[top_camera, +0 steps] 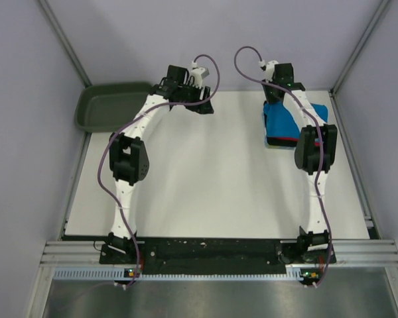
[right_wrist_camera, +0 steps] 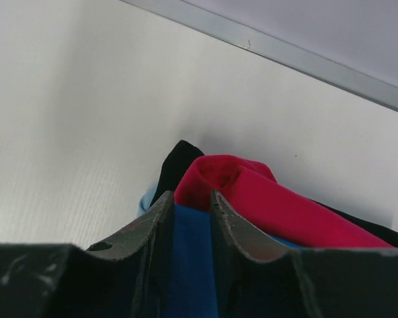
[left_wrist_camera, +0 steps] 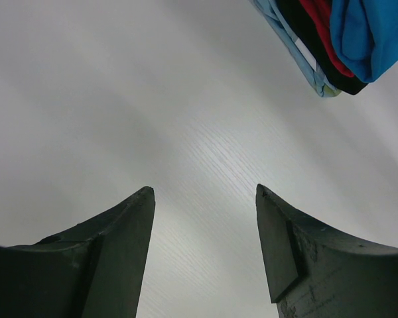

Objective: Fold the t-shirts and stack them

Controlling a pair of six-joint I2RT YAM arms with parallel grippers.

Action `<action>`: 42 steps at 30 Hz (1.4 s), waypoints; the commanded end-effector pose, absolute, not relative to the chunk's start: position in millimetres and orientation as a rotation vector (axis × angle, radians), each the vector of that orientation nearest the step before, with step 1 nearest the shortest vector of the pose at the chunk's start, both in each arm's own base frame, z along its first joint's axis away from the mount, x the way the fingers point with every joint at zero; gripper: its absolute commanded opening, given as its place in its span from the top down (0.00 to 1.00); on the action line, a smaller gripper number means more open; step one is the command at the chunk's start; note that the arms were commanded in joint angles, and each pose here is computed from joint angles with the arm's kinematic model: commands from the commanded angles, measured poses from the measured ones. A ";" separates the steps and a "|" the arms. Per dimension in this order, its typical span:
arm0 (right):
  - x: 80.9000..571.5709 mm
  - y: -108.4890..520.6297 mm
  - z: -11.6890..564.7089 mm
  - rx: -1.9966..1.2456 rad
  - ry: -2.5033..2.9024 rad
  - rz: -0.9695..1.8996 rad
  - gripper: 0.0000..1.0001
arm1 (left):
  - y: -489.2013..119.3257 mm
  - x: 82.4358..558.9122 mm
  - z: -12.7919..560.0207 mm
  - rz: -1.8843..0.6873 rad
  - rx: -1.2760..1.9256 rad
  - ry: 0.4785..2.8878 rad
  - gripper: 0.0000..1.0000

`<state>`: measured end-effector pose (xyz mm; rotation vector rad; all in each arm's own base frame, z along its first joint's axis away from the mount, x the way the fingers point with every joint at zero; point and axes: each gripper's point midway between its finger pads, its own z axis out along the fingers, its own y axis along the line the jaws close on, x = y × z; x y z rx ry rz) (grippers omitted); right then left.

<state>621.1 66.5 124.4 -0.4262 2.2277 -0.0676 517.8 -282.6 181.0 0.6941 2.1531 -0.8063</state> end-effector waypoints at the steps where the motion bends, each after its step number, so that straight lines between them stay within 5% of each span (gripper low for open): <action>1: 618.4 84.7 177.0 -0.444 2.124 -0.056 0.72 | -279.4 514.8 211.9 -0.782 0.719 2.084 0.34; 8: 620.0 65.4 156.9 -0.427 2.168 -0.185 1.00 | -278.9 513.4 210.8 -0.789 0.721 2.087 0.34; 19: 657.0 67.7 233.8 -0.195 1.899 -0.146 1.00 | -278.1 513.8 214.8 -0.778 0.725 2.073 0.34; 27: 653.6 78.1 192.0 -0.221 1.961 -0.079 1.00 | -274.7 516.7 215.2 -0.762 0.720 2.070 0.34; 31: 646.9 83.8 170.8 -0.251 2.004 -0.048 0.85 | -274.0 518.7 213.9 -0.760 0.714 2.071 0.34; 34: 644.3 93.1 171.2 -0.296 2.008 0.004 0.61 | -275.0 517.7 212.9 -0.764 0.713 2.073 0.34; 42: 620.6 109.7 277.6 -0.354 1.853 0.117 0.47 | -272.7 515.9 217.2 -0.748 0.721 2.063 0.34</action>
